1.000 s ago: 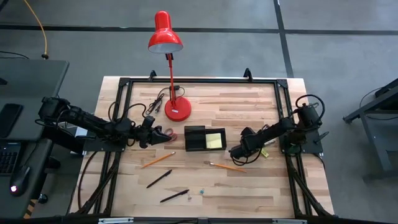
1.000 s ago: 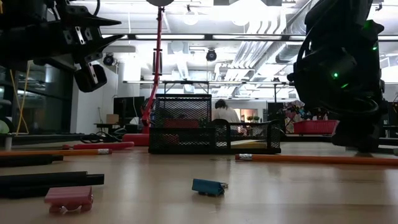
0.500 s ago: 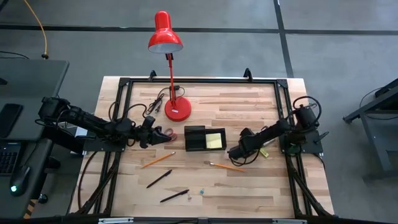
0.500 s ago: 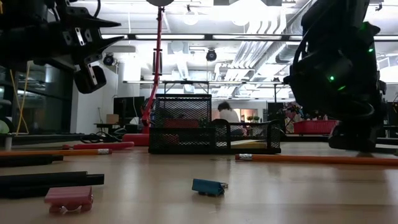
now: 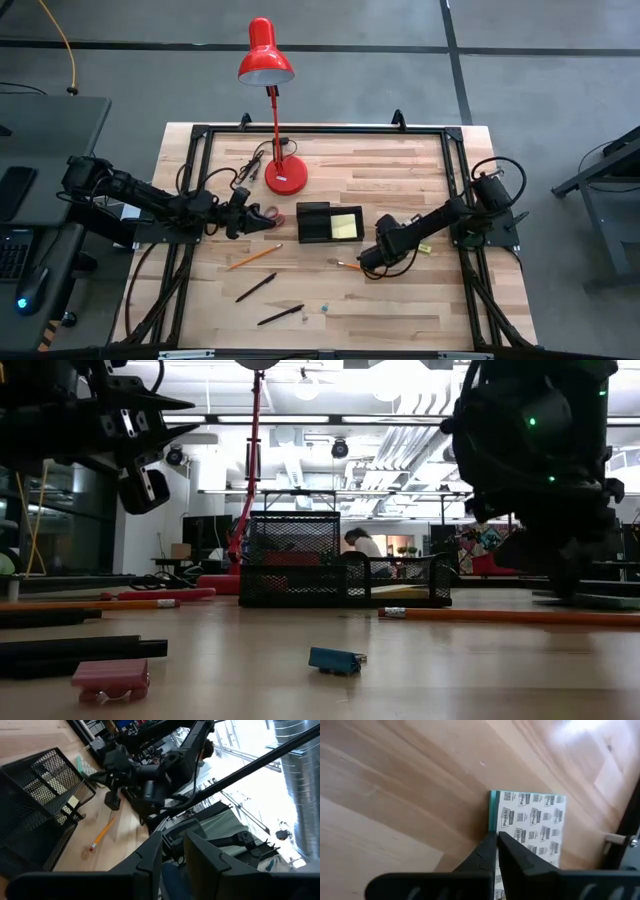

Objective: Pick and place office supplies into organizer
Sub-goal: Put the blue sticky notes into the black desk organizer

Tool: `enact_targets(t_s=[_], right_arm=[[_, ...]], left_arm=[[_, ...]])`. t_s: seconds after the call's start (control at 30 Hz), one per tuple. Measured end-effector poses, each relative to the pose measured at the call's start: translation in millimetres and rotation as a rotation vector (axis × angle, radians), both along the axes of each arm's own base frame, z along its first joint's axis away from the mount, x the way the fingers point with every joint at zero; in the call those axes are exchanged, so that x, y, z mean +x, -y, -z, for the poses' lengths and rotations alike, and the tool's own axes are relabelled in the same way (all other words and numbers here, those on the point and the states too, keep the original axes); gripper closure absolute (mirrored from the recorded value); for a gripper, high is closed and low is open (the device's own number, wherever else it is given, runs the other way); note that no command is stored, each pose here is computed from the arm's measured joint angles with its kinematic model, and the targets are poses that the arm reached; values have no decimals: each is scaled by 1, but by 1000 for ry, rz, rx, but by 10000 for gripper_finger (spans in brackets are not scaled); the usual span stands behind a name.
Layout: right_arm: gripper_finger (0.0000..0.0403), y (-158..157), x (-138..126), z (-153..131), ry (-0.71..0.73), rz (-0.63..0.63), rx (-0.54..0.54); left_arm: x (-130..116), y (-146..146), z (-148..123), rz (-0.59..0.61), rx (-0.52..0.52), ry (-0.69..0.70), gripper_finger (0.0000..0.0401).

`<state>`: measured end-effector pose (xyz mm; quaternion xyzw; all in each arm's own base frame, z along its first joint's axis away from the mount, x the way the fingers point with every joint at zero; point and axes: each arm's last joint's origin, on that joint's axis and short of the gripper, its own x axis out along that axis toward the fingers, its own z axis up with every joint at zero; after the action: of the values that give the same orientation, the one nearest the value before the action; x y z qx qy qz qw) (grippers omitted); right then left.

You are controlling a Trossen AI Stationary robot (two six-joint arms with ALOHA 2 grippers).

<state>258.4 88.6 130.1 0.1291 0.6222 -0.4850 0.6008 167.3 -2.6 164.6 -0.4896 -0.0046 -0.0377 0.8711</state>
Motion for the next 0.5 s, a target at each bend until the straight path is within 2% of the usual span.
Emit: enact_targets(t_s=[0.17,0.37,0.5], right_arm=[[402,-3,1,-13,-7,11,-79],[402,-5,11,-24,42,-11,-103],[402,-5,9,-22,23,-20,-77]], left_arm=[[0,0,0,4,0,-3,327],[0,0,1,4,0,-15,327],[0,0,2,4,-1,-16,327]])
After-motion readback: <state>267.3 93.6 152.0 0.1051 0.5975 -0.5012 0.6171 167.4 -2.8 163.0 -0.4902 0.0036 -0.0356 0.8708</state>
